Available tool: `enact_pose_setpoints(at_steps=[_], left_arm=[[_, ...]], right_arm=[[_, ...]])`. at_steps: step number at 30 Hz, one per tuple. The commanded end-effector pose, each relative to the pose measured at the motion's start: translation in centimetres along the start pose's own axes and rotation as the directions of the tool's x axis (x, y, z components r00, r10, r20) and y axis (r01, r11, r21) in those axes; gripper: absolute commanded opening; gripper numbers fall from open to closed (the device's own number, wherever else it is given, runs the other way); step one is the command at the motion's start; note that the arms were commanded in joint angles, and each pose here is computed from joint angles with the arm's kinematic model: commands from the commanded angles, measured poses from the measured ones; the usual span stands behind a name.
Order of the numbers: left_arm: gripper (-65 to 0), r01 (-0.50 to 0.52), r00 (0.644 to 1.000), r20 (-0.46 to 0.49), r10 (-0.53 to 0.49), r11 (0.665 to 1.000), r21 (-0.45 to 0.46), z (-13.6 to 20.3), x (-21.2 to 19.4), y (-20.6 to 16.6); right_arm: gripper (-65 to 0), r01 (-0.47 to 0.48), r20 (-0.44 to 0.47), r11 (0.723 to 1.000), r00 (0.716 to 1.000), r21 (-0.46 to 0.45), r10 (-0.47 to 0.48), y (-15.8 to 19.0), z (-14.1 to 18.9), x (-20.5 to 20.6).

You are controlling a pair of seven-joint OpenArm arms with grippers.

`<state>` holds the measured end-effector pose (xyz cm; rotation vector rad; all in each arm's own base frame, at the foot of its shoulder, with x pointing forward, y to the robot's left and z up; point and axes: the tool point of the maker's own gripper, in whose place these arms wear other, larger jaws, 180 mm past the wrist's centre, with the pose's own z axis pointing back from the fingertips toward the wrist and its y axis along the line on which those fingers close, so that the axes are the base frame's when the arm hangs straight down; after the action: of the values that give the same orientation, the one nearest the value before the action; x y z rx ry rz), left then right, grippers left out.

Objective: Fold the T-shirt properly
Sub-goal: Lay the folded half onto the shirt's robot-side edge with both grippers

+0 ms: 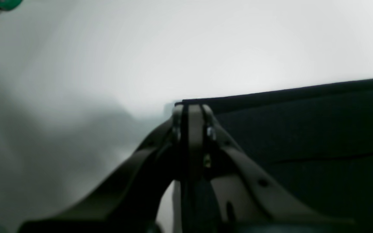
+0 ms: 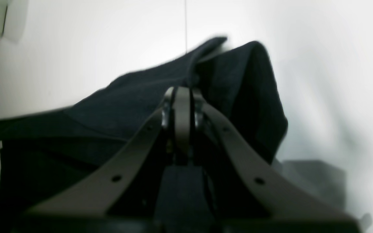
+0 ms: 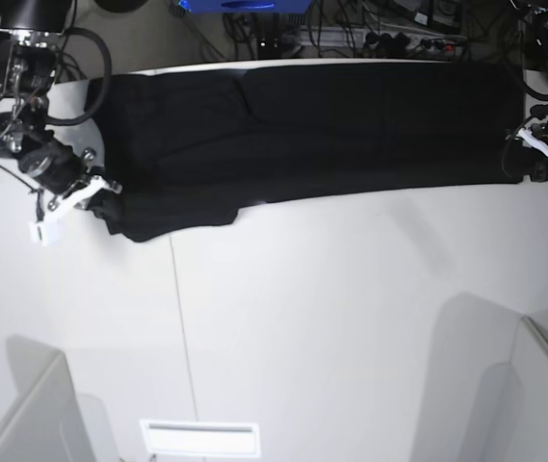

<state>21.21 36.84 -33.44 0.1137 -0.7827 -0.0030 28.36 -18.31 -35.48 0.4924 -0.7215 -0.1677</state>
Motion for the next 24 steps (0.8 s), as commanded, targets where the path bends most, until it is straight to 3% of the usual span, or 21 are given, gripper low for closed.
enact_pose_setpoints(at_steps=[1, 16, 24], left_arm=[[-65.0, 0.018, 0.999, 0.044, -0.019, 1.0, 0.014, 0.5, 1.5, 0.6], [-65.0, 0.073, 0.997, -0.008, -0.073, 0.997, -0.036, 0.9, -0.6, -0.3], [-65.0, 0.06, 0.998, 0.006, -0.06, 0.998, 0.013, 1.8, -0.2, 1.4]], right_arm=[[-65.0, -0.023, 0.032, 1.0, 0.999, 0.012, 0.022, 0.5, 0.4, 1.2], [-65.0, -0.032, -0.027, 0.999, 0.999, 0.007, 0.032, 0.9, 1.9, -2.2], [-65.0, -0.018, -0.019, 0.999, 1.0, -0.026, 0.018, 0.8, 4.2, -2.2]])
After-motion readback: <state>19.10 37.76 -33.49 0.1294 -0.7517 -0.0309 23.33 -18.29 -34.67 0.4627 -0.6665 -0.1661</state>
